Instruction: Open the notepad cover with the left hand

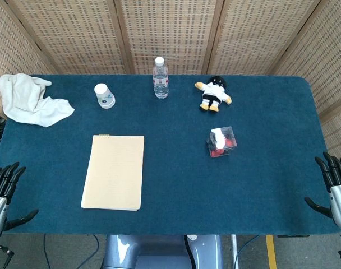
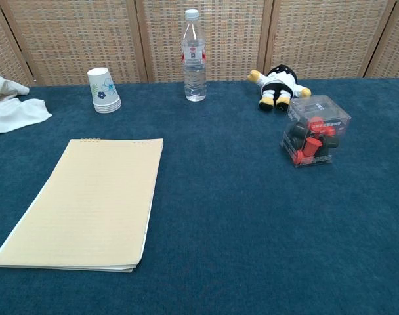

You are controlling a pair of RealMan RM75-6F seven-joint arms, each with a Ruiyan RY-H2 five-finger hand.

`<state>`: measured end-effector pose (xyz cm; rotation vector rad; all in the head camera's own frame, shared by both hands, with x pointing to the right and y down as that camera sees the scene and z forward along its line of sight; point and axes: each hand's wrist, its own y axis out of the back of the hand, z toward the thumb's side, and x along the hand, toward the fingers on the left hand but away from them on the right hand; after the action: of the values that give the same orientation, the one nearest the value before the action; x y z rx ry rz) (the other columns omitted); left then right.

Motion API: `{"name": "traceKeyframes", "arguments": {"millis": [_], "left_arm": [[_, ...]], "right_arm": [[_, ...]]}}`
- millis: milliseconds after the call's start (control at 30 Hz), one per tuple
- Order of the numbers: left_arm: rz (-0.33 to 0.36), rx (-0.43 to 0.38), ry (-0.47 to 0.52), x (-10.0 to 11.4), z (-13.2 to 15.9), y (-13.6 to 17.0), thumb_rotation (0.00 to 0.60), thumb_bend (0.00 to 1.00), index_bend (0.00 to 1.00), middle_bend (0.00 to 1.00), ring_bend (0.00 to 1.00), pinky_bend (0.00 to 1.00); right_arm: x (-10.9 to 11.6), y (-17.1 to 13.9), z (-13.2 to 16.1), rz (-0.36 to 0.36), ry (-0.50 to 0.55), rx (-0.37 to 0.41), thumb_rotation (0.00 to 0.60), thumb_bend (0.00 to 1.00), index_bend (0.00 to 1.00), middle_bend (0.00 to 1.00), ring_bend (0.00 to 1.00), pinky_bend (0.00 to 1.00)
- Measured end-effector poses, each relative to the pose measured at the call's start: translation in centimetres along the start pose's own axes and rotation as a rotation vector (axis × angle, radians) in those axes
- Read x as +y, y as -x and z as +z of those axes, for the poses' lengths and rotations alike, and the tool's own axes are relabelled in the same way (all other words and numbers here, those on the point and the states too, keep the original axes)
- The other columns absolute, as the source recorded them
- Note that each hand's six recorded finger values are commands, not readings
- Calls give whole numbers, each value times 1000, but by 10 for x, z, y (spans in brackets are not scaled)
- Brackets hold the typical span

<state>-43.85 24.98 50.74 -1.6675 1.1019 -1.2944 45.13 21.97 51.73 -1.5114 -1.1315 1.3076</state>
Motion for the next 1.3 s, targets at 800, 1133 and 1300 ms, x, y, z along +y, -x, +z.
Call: {"name": "traceKeyframes", "arguments": {"millis": [800,1133,1300], "left_arm": [[-302,-122,-20,-112,18,-31,600,199,0,0,0,0],[-392,-183,-82,-172,45,-42,600,228,0,0,0,0],[-397,-178,-94,-186,46,-47,600,280,0,0,0,0]], "right_arm": [[4,2,-6,1,34,-19,600,0,0,0,0,0],[1,2,-5,11,34,-16,600,0,0,0,0,0],[0,2,-5,15,32,-16,600,0,0,0,0,0]]}}
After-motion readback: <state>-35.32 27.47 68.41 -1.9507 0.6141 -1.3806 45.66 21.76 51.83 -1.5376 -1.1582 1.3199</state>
